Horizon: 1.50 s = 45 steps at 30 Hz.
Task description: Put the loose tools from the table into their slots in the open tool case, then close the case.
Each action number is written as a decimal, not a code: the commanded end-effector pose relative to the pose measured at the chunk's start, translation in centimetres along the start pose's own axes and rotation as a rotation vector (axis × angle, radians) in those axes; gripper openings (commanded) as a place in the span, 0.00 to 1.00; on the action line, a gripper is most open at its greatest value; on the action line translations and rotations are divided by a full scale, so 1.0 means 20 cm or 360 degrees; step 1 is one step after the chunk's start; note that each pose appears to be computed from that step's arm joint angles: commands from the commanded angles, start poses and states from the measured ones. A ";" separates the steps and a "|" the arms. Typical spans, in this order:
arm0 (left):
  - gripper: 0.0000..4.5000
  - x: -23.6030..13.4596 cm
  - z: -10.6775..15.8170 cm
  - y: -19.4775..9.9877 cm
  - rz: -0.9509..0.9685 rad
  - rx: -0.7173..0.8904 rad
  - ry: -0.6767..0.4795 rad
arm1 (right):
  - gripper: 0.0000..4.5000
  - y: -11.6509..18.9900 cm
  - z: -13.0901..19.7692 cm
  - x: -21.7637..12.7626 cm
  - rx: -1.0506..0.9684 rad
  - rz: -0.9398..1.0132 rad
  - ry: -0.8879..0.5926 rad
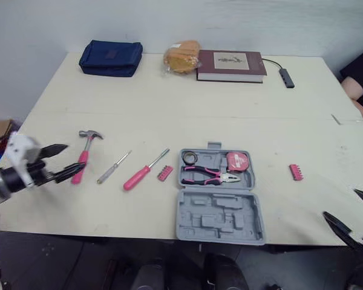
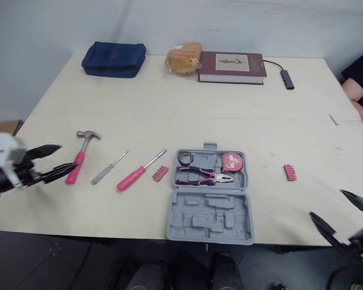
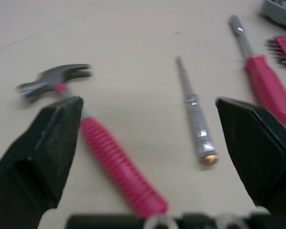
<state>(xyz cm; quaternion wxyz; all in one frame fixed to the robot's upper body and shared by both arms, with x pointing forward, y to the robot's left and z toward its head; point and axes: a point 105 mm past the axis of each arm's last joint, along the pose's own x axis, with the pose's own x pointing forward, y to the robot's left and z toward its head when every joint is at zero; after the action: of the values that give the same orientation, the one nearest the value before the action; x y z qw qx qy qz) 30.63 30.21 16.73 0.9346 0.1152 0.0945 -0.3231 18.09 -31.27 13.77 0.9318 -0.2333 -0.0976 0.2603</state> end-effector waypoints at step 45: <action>0.00 0.32 0.01 -0.16 -0.0174 0.0056 0.0216 | 1.00 0.33 0.47 0.54 -0.0145 0.0510 -0.0457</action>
<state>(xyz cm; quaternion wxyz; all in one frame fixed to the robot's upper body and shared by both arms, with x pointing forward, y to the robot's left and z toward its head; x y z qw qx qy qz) 33.37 24.69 12.04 0.9051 0.1344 0.2143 -0.3419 21.86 -17.26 18.62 0.8498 -0.2381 -0.1870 0.4315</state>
